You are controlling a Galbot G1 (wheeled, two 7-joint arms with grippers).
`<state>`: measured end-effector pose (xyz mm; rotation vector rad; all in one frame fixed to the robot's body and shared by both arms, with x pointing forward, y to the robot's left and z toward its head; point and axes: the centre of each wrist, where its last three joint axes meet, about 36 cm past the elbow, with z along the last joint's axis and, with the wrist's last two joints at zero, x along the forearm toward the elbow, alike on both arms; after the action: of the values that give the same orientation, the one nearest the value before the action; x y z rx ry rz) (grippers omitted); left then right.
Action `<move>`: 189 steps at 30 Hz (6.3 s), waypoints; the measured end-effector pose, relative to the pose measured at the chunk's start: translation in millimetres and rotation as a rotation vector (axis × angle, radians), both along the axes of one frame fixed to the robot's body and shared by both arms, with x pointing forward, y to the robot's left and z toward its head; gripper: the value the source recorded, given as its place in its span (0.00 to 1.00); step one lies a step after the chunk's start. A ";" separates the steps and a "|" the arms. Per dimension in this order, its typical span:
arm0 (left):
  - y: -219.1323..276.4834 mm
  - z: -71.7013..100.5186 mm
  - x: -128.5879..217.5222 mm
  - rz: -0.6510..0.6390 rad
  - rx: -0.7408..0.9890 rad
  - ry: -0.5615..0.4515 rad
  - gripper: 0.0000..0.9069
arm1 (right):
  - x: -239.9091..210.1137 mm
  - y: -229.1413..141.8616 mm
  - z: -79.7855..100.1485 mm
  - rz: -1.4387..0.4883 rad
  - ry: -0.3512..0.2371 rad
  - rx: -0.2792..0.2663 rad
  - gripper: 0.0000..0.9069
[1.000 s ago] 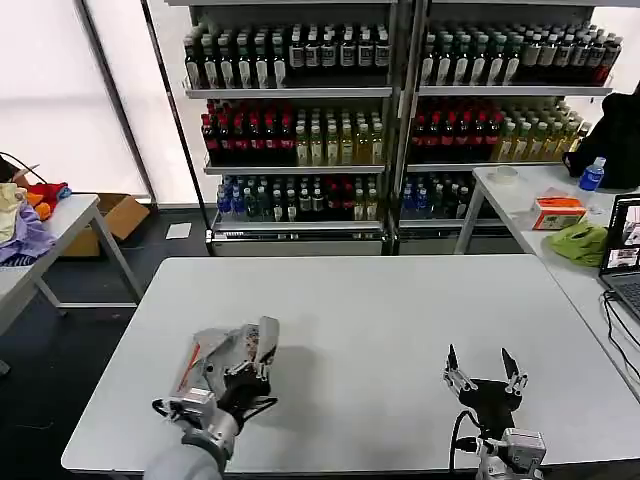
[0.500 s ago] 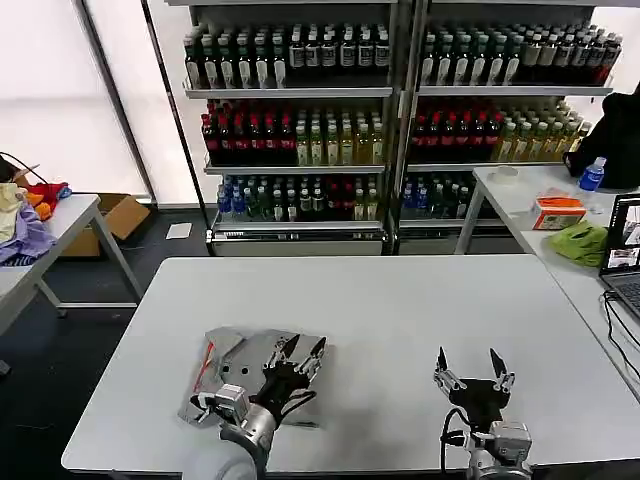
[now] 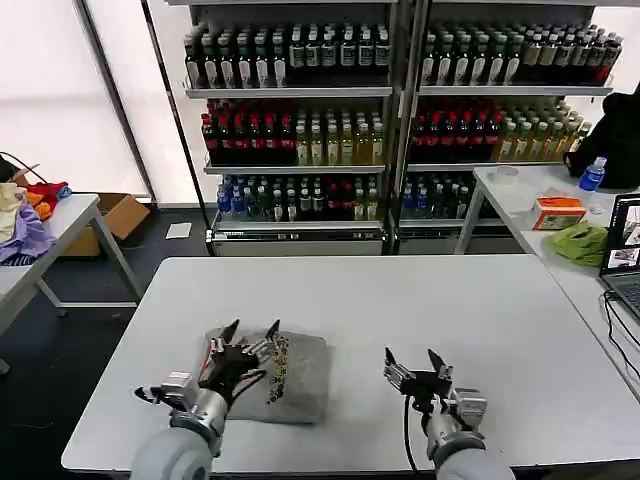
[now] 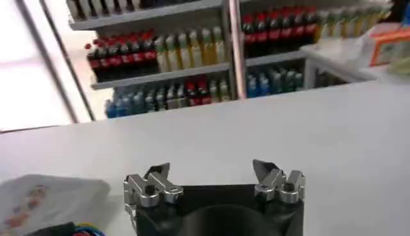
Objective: Fold and organize the clothes.
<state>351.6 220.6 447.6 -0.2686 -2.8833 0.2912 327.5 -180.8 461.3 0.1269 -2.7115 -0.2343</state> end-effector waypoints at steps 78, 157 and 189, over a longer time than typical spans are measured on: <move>56.6 1.2 -25.4 0.227 0.111 0.016 1.00 | 57.4 34.8 -29.8 0.152 0.121 -0.022 0.00; 40.2 10.0 -49.3 0.192 0.057 -0.074 1.00 | 17.6 -99.6 35.4 -0.207 -0.143 -0.286 1.00; 47.5 11.1 -43.6 0.180 0.160 -0.124 1.00 | -12.6 -106.2 25.8 -0.309 -0.160 -0.420 1.00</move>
<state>308.0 268.1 458.7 0.0016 -3.0373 0.0751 314.9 -287.0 487.1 -0.4121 -2.8607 0.2721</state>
